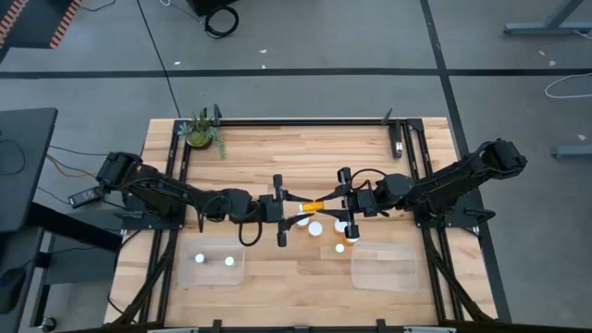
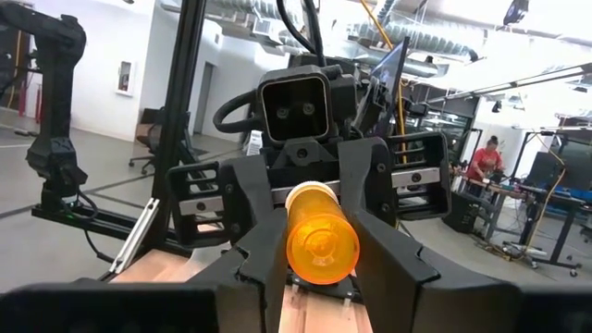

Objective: Pick and place medicine bottles into bin by pill shape (circle, oval)
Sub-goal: Put the small orange pill bottle into the left transparent bin

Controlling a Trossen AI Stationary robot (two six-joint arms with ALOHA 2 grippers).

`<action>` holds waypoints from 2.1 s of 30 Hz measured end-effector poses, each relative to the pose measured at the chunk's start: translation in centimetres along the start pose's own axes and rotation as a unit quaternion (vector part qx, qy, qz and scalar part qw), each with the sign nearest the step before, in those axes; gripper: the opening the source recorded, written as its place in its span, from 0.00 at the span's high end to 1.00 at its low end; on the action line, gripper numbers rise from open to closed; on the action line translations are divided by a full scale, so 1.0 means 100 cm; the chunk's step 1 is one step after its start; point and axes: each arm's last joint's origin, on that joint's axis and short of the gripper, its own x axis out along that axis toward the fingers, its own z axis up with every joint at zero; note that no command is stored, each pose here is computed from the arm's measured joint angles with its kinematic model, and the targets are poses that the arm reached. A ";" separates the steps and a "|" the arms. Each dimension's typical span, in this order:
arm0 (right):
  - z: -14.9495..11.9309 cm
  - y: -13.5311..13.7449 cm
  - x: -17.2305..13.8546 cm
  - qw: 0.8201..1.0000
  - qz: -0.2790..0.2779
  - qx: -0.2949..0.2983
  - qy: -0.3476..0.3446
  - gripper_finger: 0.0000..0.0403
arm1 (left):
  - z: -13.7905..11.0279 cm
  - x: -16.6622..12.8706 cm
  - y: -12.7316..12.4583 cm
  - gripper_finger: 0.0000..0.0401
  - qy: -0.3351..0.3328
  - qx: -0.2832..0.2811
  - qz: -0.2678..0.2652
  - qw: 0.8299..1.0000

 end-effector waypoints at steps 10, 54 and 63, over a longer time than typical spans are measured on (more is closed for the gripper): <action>0.000 0.000 0.000 1.000 0.000 0.000 0.002 0.70 | 0.000 0.000 0.001 0.71 0.000 -0.003 0.003 1.000; 0.004 -0.004 -0.016 0.995 -0.012 0.005 0.098 0.33 | -0.037 -0.006 -0.009 0.70 0.186 -0.075 -0.039 0.979; 0.008 -0.006 -0.027 0.989 -0.006 0.038 0.141 0.33 | -0.056 -0.023 -0.022 0.71 0.314 -0.129 -0.049 0.939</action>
